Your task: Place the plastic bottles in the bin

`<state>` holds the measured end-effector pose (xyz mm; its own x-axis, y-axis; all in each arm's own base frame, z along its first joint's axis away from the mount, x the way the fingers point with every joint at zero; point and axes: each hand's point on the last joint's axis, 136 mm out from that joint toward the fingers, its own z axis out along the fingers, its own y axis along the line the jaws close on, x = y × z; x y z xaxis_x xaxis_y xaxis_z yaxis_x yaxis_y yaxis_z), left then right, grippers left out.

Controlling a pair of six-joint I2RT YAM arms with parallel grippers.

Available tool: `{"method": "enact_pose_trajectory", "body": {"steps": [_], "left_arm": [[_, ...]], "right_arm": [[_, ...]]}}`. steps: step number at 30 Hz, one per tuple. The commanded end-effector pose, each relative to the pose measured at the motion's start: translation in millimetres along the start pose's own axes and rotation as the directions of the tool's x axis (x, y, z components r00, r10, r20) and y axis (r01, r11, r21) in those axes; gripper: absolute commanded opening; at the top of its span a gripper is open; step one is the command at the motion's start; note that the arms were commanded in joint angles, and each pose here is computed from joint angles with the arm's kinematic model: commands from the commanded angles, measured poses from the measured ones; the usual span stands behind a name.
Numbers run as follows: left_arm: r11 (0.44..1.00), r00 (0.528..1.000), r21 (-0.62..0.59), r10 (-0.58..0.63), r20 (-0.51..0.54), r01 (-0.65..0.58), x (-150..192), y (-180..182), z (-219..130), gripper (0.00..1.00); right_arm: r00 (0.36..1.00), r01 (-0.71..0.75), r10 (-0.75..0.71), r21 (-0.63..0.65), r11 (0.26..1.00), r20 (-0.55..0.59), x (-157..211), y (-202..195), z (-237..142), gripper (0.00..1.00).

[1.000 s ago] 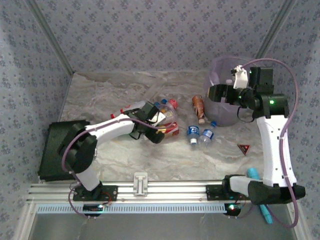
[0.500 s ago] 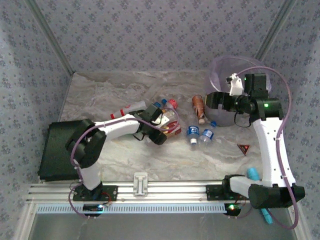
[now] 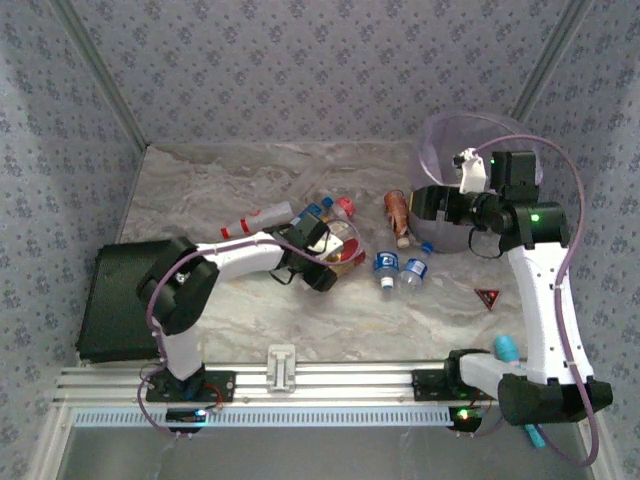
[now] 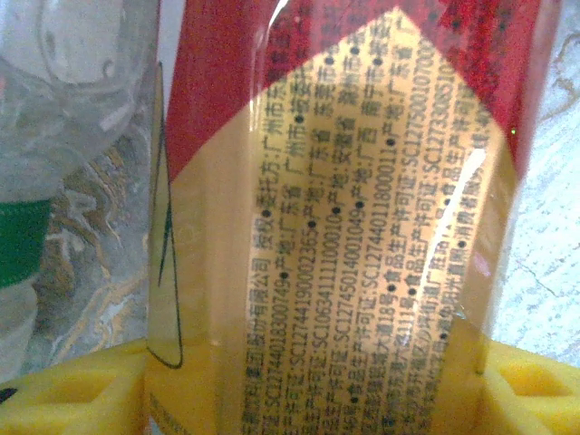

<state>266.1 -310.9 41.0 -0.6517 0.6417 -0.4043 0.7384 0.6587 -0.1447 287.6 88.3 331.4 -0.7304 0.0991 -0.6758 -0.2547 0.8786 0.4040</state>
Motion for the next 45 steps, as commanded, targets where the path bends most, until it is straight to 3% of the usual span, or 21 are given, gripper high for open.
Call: {"method": "enact_pose_trajectory", "body": {"steps": [1, 3, 6, 9, 15, 18, 20, 29, 37, 41, 44, 45], "left_arm": [[0.999, 0.999, -0.005, -0.038, 0.033, 0.038, 0.5, -4.4, -19.7, 0.6], [0.997, 0.992, -0.016, -0.074, 0.103, 0.076, -5.3, -4.1, -37.2, 0.58], [0.988, 0.955, -0.02, -0.142, 0.26, 0.152, -19.1, -1.1, -66.9, 0.49], [0.976, 0.89, 0.021, -0.205, 0.407, 0.216, -33.4, -1.8, -95.0, 0.4], [0.955, 0.745, 0.144, -0.294, 0.599, 0.261, -53.9, -7.8, -137.0, 0.36], [0.941, 0.664, 0.221, -0.337, 0.667, 0.256, -61.4, -12.4, -153.7, 0.27], [0.938, 0.638, 0.251, -0.347, 0.687, 0.24, -63.2, -16.8, -160.0, 0.26], [0.947, 0.625, 0.251, -0.321, 0.711, 0.202, -65.9, -24.3, -163.1, 0.26], [0.948, 0.629, 0.251, -0.319, 0.709, 0.197, -68.1, -25.9, -160.0, 0.26], [0.948, 0.629, 0.248, -0.319, 0.709, 0.201, -66.7, -24.6, -159.5, 0.26], [0.948, 0.631, 0.246, -0.319, 0.707, 0.203, -66.0, -24.4, -159.2, 0.31], [0.948, 0.63, 0.245, -0.318, 0.708, 0.203, -66.2, -24.3, -159.8, 0.38]], "right_arm": [[1.0, -0.002, 0.003, -0.07, 0.998, 0.02, -2.8, 17.6, -7.8, 0.89], [1.0, -0.002, 0.005, -0.106, 0.994, 0.025, -4.2, 26.0, -9.3, 0.89], [1.0, -0.002, 0.005, -0.173, 0.985, 0.018, -4.2, 42.2, -3.9, 0.89], [1.0, 0.016, -0.017, -0.227, 0.974, -0.002, -3.0, 61.8, 9.3, 0.88], [1.0, -0.013, 0.013, -0.307, 0.951, -0.003, -7.5, 100.2, 57.0, 0.9], [1.0, -0.005, 0.0, -0.323, 0.946, -0.014, -8.5, 116.9, 79.7, 0.93], [0.999, -0.003, -0.012, -0.332, 0.943, -0.044, -4.8, 125.1, 94.4, 0.95], [0.983, -0.067, -0.004, -0.375, 0.924, -0.185, 25.2, 144.5, 150.5, 0.96], [0.977, -0.093, 0.013, -0.376, 0.922, -0.211, 37.7, 145.9, 169.5, 0.78], [0.977, -0.095, 0.015, -0.371, 0.924, -0.212, 38.8, 144.0, 170.6, 0.64], [0.978, -0.087, 0.01, -0.365, 0.927, -0.209, 37.5, 142.8, 168.9, 0.61], [0.979, -0.081, 0.005, -0.363, 0.928, -0.206, 36.1, 142.8, 167.8, 0.6]]}}
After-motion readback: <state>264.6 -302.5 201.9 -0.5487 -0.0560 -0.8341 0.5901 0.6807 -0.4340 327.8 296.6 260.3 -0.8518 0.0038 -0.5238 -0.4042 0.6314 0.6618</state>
